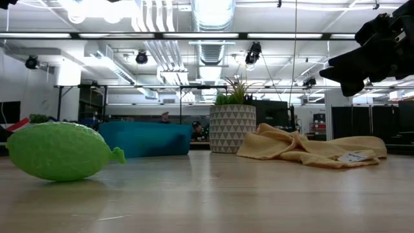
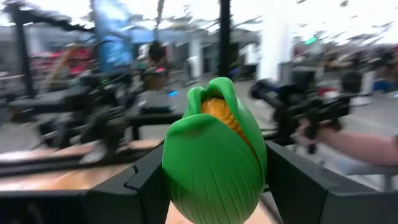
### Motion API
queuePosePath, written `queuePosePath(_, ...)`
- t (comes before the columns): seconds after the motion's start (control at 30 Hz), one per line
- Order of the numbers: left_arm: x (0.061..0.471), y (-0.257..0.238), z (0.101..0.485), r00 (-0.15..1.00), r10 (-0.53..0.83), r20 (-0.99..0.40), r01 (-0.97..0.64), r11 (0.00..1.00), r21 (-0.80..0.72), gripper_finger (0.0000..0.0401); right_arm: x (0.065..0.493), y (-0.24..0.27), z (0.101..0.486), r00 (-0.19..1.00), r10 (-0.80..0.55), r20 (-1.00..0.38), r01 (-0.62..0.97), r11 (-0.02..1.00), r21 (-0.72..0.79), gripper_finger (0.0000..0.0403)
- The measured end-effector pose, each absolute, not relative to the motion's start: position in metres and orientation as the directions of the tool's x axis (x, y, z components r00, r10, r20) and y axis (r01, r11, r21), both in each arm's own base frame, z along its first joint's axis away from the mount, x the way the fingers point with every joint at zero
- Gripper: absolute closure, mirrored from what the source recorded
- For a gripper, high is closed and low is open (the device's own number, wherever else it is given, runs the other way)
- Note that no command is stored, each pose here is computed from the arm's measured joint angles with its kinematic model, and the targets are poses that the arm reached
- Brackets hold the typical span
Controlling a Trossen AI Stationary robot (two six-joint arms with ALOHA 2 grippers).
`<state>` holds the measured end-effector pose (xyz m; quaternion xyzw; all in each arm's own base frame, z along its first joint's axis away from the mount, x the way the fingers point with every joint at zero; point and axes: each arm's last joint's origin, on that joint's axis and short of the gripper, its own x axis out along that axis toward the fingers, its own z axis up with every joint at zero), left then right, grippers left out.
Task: Pick and placing Produce into tupperware
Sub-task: Put the green corn into the blue bin
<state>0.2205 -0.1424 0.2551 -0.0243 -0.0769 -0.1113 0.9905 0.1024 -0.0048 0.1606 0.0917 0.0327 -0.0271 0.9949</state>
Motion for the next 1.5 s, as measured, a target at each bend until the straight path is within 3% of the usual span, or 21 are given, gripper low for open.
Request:
queuePosePath(0.47, 0.212, -0.119, 0.252, 0.992, 0.125, -0.014, -0.124, 0.991, 0.046, 0.0192, 0.102, -0.005, 0.161, 0.996, -0.048, -0.07, 0.06, 0.982, 0.182, 0.0225)
queuePosePath(1.0, 0.204, -0.105, 0.255, 0.971, 0.231, -0.062, -0.225, 0.97, 0.097, 0.0192, 0.102, -0.005, 0.161, 0.996, -0.048, -0.07, 0.06, 0.982, 0.182, 0.0225)
queuePosePath(1.5, 0.213, -0.072, 0.241, 0.892, 0.421, -0.166, -0.385, 0.899, 0.207, 0.0192, 0.102, -0.005, 0.161, 0.996, -0.048, -0.07, 0.06, 0.982, 0.182, 0.0225)
